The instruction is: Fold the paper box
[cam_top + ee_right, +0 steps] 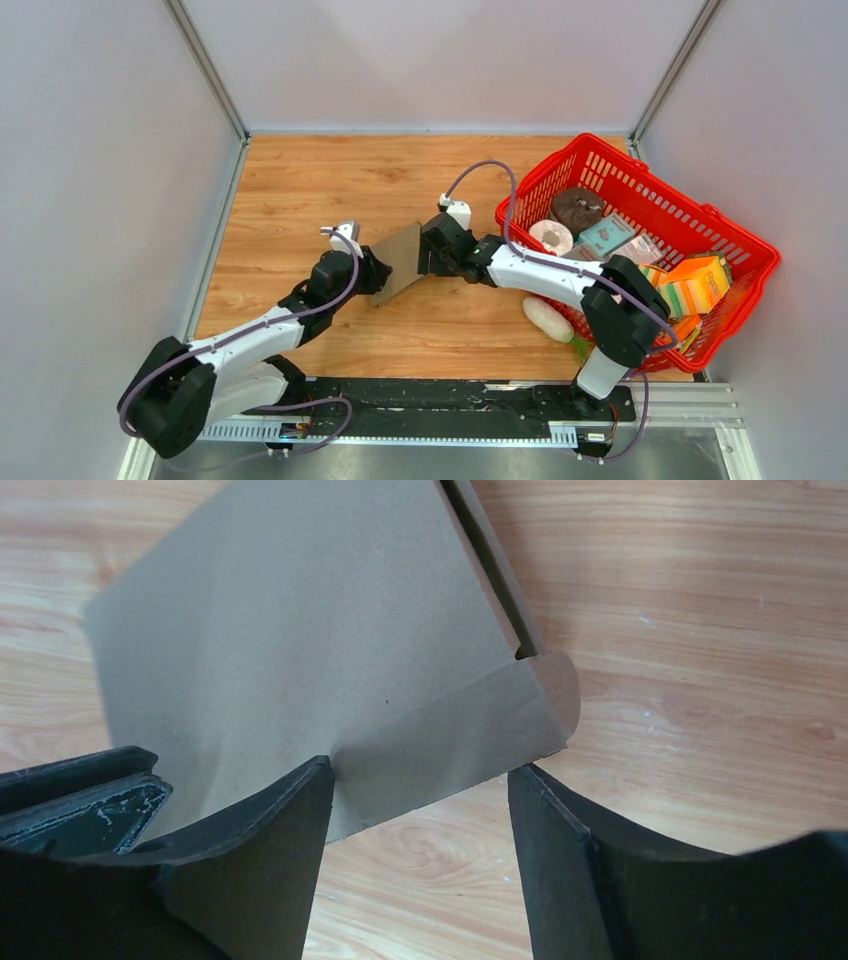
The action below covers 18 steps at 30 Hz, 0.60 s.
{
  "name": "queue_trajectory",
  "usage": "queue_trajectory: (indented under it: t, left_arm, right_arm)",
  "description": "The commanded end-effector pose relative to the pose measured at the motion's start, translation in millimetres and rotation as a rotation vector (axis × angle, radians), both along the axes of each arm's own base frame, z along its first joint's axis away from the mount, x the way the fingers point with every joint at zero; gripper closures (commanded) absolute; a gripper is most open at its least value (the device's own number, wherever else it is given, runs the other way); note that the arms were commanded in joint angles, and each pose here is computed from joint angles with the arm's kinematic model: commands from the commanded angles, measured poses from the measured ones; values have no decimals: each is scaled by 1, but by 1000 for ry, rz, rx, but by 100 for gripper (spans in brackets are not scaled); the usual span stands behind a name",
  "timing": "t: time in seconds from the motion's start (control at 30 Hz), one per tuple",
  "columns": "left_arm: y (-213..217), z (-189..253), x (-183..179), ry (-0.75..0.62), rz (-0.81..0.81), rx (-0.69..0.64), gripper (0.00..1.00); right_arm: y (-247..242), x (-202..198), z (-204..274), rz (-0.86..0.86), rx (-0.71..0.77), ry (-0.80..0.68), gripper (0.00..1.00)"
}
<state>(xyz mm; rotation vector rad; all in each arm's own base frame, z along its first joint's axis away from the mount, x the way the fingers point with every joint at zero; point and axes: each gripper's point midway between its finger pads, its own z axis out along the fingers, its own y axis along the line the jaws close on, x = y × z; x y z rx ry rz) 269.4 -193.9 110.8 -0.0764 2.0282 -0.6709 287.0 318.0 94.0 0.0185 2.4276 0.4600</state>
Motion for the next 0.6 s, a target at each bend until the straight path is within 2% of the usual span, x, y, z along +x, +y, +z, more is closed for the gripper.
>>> queue_trajectory:
  t: [0.0,0.1,0.33,0.47,0.57]
  left_arm:
    - [-30,14,4,-60,-100,-137,70]
    - [-37,3,-2,-29,-141,-145,73]
    - [-28,-16,-8,8,-98,-150,73]
    - [-28,-32,-8,82,-83,-121,73]
    - [-31,-35,-11,75,-105,-146,74]
  right_arm:
    - [-9,2,-9,54,-130,-37,31]
    - [-17,1,-14,63,-184,-34,30]
    - [-38,13,-8,61,-331,-86,25]
    - [-34,25,-3,103,-394,-107,25]
    - [-33,35,7,104,-428,-137,25]
